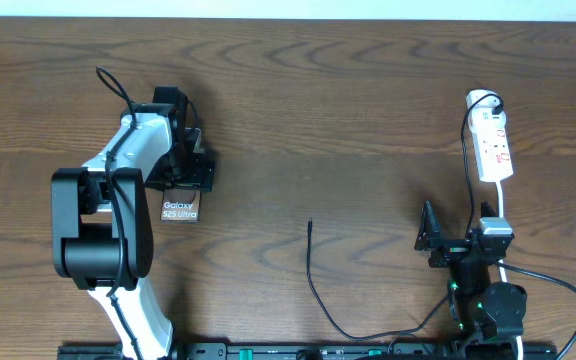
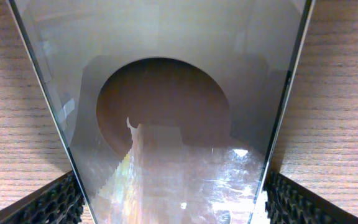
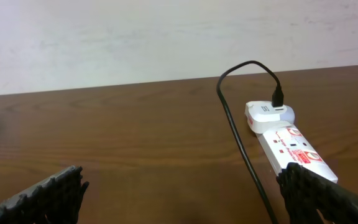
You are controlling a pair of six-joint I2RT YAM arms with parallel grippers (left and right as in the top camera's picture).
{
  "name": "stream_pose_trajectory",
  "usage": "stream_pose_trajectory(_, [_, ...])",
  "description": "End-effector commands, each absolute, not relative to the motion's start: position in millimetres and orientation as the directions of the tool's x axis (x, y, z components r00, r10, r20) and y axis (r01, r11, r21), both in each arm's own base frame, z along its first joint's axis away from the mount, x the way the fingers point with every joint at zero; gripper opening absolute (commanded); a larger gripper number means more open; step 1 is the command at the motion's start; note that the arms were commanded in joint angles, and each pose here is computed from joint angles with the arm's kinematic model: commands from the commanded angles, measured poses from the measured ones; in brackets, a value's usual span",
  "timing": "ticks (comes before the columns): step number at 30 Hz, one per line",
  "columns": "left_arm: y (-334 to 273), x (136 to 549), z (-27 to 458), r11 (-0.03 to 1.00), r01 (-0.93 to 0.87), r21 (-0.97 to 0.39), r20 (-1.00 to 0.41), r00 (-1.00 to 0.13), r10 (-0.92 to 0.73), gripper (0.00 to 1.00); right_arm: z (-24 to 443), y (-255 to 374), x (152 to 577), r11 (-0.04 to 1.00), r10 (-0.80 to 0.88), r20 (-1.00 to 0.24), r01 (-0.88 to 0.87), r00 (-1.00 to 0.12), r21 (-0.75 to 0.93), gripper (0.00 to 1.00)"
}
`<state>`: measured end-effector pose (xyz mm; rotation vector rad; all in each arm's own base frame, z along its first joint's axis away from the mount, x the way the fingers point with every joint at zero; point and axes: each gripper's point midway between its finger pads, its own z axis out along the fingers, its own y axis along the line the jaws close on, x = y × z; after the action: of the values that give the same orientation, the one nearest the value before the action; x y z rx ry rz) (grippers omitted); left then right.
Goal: Plug charger to phone and switch on socket
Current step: 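Lower the left gripper and close it on the phone's sides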
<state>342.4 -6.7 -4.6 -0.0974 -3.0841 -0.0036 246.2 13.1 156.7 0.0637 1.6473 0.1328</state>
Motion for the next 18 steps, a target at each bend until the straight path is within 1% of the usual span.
stream_pose_trajectory(1, [-3.3,321.8,-21.8,0.998,0.061,0.005,0.134,-0.989,0.060,0.89,155.9,16.0,245.8,0.989,0.135,-0.987,-0.051,-0.086,0.140,0.99])
stream_pose_trajectory(18, [-3.3,318.8,-30.1,0.998,0.061,0.005,0.126,-0.990,0.060,0.89,155.9,16.0,245.8,0.989,0.135,-0.987,-0.051,-0.086,0.140,0.99])
